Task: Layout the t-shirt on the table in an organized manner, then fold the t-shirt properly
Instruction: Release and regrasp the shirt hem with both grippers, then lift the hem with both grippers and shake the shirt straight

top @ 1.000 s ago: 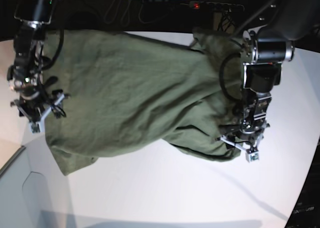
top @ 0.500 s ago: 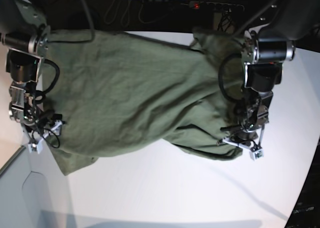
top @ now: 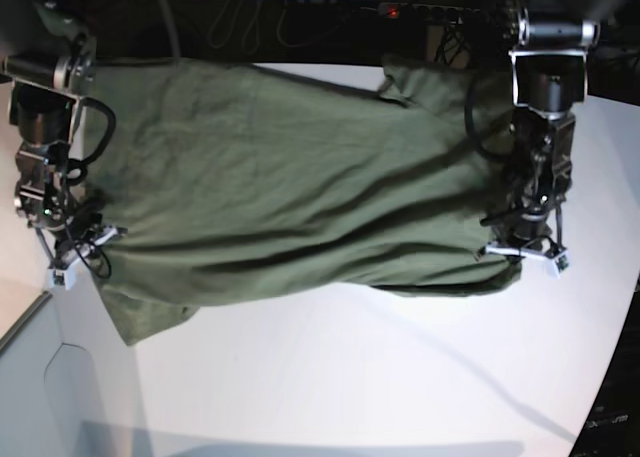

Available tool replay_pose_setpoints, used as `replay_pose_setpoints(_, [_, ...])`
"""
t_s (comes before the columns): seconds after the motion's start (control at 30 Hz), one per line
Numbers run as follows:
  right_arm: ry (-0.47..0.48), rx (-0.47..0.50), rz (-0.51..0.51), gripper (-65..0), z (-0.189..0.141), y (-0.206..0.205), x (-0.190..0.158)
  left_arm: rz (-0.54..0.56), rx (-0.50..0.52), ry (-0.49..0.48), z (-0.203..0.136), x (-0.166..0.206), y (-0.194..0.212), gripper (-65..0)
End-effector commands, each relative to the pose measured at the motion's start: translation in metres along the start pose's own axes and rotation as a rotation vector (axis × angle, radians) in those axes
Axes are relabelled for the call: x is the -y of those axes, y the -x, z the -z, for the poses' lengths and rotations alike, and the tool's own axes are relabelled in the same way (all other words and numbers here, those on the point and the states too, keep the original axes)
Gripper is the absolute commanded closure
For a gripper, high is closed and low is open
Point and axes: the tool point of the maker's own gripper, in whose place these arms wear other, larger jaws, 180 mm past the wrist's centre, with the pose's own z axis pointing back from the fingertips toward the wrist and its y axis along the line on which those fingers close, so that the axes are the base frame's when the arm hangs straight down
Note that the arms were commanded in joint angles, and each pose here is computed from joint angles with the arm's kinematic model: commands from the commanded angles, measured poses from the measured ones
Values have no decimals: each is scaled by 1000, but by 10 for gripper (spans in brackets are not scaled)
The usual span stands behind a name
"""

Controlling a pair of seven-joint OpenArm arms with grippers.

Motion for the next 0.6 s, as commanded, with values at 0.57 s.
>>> replay_pose_setpoints(0.57, [142, 189, -51, 0, -89, -2, 5, -228, 114, -17, -49, -61, -22, 0])
